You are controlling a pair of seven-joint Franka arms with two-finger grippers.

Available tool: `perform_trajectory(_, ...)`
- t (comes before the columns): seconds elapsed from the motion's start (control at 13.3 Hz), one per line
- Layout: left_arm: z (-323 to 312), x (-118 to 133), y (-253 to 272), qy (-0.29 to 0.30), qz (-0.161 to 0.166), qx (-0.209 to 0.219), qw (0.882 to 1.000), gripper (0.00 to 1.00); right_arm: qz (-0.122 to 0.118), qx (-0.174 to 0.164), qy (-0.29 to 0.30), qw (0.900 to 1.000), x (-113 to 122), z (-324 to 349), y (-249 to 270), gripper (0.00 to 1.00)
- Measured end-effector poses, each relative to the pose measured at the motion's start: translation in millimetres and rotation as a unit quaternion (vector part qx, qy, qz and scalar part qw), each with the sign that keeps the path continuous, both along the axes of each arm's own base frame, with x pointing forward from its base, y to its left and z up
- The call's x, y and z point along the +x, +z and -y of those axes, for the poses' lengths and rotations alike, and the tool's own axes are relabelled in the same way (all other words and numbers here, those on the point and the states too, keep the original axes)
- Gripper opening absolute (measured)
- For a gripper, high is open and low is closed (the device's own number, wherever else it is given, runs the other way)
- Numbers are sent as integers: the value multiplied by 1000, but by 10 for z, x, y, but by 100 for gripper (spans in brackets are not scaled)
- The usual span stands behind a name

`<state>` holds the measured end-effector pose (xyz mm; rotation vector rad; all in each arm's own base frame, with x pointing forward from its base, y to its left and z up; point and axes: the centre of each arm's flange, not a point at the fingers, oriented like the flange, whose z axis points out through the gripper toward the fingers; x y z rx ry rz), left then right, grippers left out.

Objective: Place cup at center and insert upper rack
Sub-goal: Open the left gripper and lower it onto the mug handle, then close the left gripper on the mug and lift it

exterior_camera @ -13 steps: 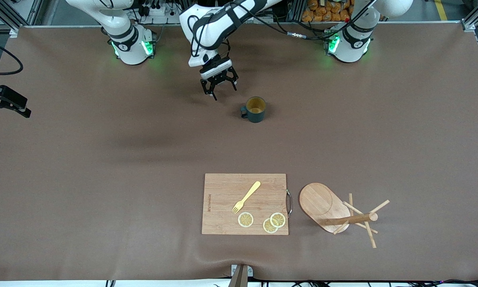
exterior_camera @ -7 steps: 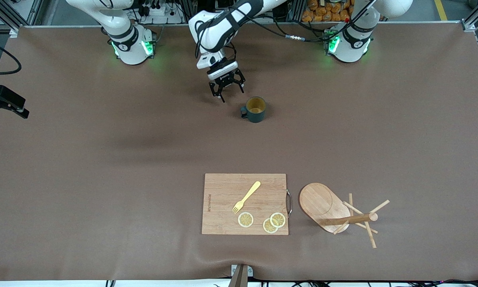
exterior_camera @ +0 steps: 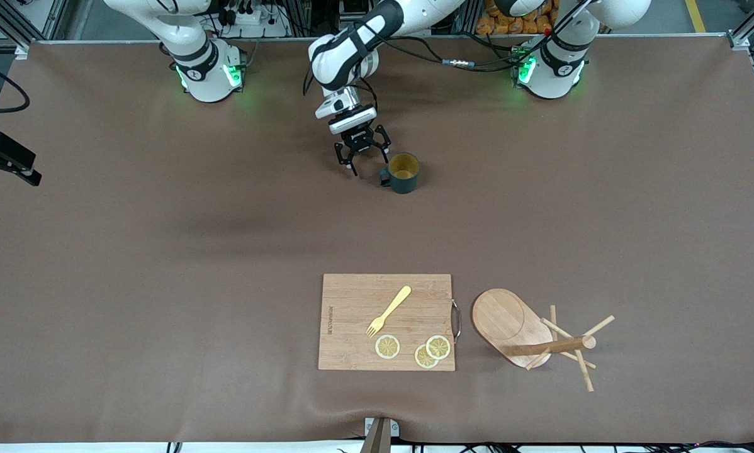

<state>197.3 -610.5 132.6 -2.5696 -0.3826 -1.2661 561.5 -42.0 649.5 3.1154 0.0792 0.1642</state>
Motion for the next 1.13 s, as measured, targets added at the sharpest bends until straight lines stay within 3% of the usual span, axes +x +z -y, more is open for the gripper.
perform_trajectory(1.13,-51,358,-325,-39,60,26,997,100,0,0,1,1000,0,-7,5,100)
